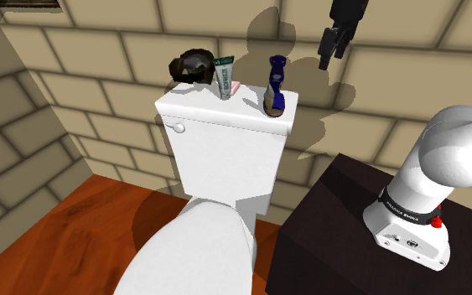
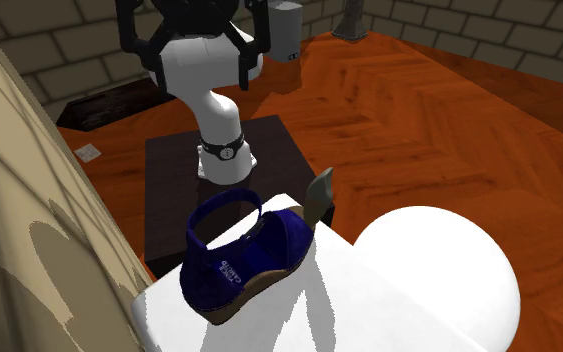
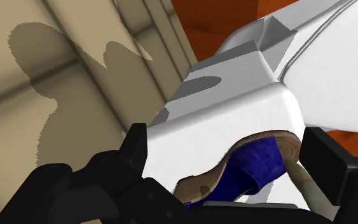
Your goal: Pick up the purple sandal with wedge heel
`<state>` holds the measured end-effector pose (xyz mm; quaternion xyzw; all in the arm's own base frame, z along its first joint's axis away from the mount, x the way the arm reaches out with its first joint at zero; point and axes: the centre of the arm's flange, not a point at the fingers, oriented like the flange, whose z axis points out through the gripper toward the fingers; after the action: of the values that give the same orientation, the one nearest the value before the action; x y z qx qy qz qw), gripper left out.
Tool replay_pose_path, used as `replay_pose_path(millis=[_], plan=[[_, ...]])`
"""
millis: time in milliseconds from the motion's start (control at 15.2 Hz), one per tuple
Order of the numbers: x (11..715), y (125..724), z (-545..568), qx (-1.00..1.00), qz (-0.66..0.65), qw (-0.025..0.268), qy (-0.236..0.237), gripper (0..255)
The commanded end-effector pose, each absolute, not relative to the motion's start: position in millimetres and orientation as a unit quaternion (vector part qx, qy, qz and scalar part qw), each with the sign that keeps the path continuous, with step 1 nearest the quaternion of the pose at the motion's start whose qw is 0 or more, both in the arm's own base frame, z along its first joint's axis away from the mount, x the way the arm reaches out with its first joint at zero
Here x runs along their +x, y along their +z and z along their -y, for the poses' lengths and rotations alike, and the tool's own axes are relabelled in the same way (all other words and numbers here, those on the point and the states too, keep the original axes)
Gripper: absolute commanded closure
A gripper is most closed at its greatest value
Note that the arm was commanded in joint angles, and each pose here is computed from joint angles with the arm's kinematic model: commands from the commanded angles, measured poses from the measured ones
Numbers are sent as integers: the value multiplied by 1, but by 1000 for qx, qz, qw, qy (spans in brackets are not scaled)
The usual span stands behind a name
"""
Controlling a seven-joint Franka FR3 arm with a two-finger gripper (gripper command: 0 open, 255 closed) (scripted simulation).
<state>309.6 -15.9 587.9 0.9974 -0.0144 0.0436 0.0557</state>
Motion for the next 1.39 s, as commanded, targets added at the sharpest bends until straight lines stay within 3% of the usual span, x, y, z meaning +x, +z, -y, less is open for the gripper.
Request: replay_pose_path(millis=[0,792,1320], plan=[[310,588,16,997,14,56,44,0],[438,591,20,925,358,-28,127,0],[440,551,21,922,363,-29,128,0]])
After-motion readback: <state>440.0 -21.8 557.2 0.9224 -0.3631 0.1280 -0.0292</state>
